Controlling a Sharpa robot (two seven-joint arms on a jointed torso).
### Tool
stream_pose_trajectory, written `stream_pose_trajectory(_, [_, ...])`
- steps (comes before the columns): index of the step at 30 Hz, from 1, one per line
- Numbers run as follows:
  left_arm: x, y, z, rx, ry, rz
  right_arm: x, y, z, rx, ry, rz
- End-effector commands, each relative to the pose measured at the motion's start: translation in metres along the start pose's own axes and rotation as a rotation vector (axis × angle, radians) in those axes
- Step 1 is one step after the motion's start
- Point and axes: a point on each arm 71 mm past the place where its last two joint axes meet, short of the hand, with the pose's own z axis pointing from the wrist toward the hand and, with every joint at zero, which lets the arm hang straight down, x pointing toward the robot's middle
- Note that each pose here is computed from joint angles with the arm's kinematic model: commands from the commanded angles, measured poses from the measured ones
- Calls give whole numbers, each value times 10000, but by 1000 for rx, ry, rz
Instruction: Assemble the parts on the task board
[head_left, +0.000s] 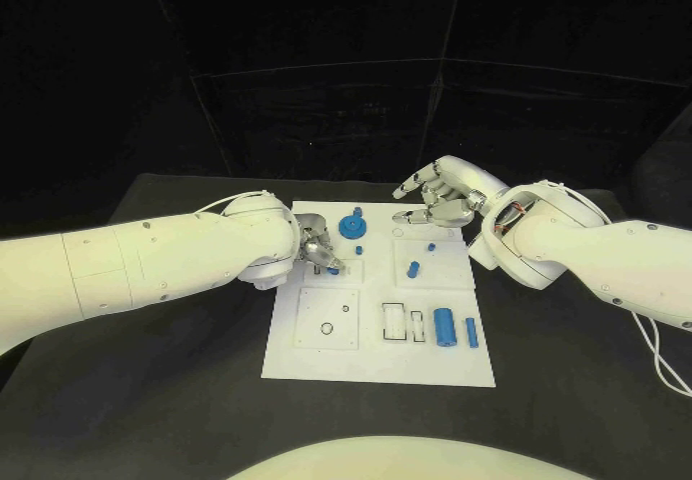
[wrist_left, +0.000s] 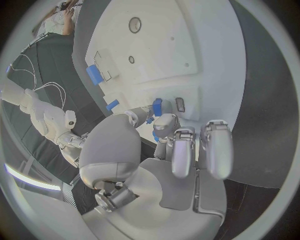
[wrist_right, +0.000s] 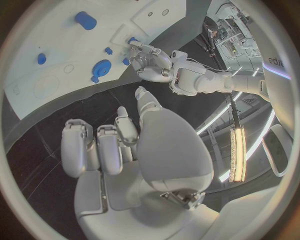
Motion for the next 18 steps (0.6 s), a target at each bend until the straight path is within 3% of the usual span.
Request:
stream_pose_trajectory(1, [64, -13, 18, 1, 58, 13, -13, 2, -6, 0, 3, 0])
stream_pose_trajectory(18, [26, -16, 75, -15, 57, 13, -22, -11, -21, 6, 4, -1])
